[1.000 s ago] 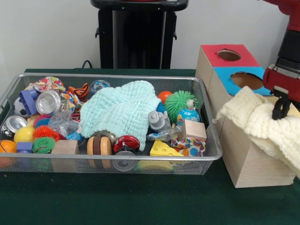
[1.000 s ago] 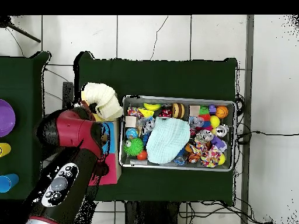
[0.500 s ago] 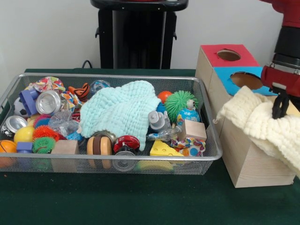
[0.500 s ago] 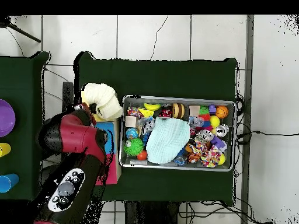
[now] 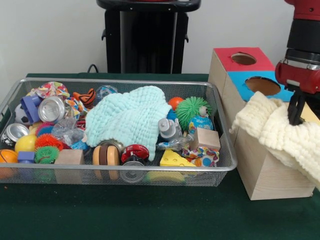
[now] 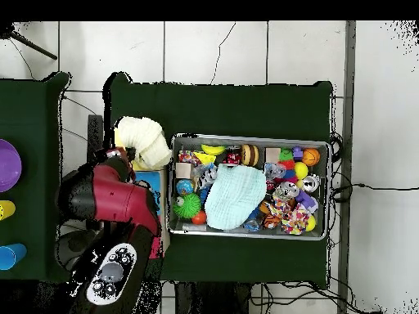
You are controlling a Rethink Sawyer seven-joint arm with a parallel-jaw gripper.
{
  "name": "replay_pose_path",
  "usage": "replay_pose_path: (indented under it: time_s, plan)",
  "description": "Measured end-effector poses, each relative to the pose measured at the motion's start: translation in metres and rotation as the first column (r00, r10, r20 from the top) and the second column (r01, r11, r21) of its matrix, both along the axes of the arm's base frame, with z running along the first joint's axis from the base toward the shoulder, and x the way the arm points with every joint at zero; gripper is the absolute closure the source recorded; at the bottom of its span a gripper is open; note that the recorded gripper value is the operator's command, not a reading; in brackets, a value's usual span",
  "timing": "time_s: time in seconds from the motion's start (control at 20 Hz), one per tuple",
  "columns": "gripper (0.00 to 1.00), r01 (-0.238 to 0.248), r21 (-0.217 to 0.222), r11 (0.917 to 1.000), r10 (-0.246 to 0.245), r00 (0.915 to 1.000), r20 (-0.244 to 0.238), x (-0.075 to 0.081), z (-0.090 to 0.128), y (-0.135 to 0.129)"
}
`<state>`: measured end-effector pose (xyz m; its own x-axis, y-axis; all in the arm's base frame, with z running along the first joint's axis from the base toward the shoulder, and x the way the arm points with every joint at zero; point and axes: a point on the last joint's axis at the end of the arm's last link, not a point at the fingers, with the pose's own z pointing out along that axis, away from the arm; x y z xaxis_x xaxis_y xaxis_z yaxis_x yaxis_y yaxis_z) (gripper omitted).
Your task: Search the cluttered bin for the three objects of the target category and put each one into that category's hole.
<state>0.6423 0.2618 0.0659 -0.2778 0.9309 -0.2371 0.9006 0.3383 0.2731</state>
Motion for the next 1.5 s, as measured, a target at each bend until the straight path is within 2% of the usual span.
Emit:
replay_pose_path:
  time_s: [0.35, 0.85, 1.5]
  plan:
    - [1.0, 0.02, 0.032, 0.9993, -0.021, 0.9997, 0.011, -0.003, 0.005, -0.003]
    - [1.0, 0.021, 0.032, 0.9993, -0.023, 0.9985, 0.05, -0.005, -0.002, -0.003]
    - [1.0, 0.033, 0.074, 0.9967, -0.04, 0.9936, 0.105, -0.001, -0.026, -0.009]
